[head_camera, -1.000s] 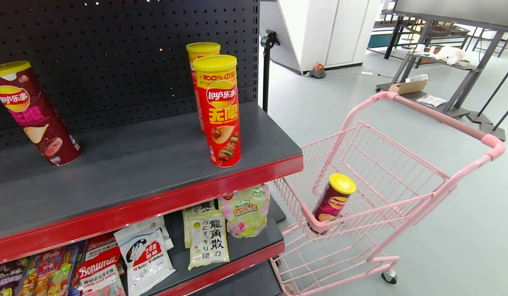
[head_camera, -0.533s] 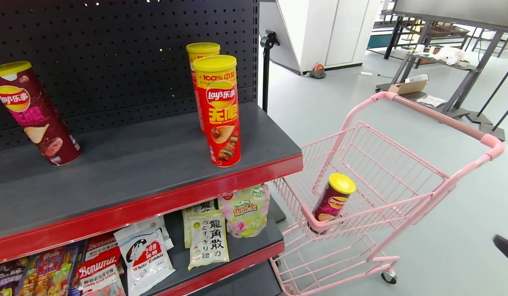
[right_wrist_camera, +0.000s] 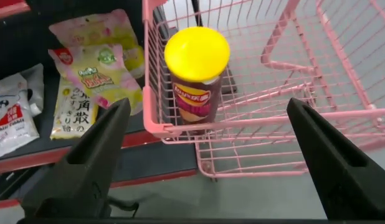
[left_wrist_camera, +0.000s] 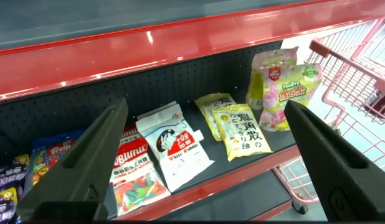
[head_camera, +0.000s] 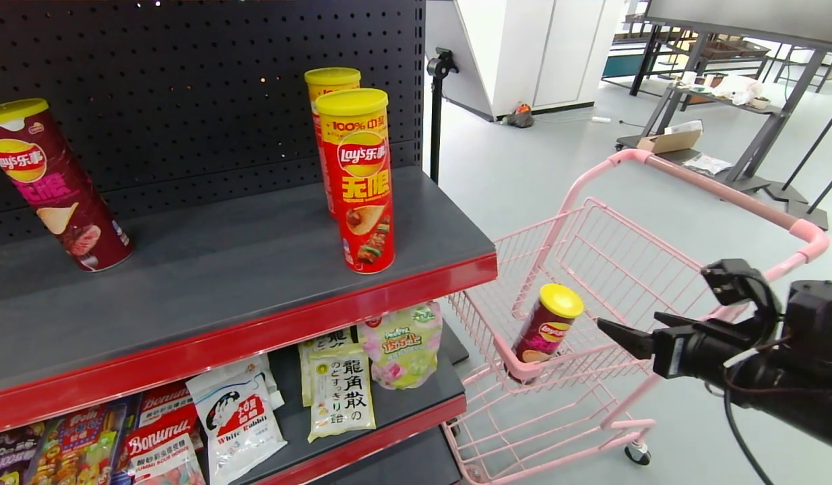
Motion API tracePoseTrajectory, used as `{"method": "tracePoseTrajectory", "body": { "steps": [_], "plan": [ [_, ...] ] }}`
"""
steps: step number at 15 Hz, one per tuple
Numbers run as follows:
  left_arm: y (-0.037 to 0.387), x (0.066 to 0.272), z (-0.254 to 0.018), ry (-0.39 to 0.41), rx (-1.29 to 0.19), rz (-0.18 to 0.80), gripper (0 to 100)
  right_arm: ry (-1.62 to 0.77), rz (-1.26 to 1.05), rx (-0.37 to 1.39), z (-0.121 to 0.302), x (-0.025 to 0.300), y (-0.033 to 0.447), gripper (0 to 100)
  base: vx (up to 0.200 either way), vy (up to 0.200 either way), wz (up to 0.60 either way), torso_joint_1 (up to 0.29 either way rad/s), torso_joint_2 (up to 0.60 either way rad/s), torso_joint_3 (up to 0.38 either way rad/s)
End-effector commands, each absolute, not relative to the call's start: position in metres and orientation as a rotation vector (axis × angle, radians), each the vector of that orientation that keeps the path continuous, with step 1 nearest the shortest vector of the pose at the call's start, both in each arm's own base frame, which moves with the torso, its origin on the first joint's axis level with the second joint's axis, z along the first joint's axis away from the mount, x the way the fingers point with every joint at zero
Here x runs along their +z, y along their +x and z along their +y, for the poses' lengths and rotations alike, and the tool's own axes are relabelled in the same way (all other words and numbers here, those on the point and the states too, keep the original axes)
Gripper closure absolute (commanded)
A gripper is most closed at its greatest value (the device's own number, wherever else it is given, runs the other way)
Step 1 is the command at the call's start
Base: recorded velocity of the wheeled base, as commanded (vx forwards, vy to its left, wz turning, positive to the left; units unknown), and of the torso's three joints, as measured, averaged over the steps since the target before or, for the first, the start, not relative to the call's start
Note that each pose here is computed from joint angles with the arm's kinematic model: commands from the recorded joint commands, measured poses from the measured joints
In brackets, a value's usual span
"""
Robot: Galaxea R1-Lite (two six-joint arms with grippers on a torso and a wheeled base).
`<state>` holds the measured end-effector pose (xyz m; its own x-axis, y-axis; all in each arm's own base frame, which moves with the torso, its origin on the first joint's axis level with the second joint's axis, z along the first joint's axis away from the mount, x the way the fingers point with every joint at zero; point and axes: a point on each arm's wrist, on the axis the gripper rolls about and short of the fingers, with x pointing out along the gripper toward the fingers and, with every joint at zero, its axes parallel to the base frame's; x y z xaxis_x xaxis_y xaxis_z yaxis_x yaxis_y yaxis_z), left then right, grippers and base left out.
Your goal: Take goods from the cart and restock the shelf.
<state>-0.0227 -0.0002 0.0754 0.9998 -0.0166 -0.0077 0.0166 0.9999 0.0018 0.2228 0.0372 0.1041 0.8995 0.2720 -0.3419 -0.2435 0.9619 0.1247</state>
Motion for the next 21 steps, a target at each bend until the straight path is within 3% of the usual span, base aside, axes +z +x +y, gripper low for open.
{"method": "tracePoseTrajectory", "body": {
  "steps": [1, 7, 21],
  "plan": [
    [-0.023, 0.075, 0.000, 0.003, -0.017, 0.009, 0, 0.070, 0.522, 0.296, 0.050, 0.058, 0.244, 0, 0.000, 0.000, 0.00, 0.000, 0.00, 0.000],
    [-0.023, 0.075, 0.000, 0.003, -0.017, 0.009, 0, 0.047, 0.457, 0.309, 0.068, 0.025, 0.276, 0, 0.000, 0.000, 0.00, 0.000, 0.00, 0.000],
    [-0.023, 0.075, 0.000, 0.003, -0.017, 0.009, 0, 0.050, 0.370, 0.280, 0.088, 0.002, 0.336, 0, 0.000, 0.000, 0.00, 0.000, 0.00, 0.000]
  ]
}}
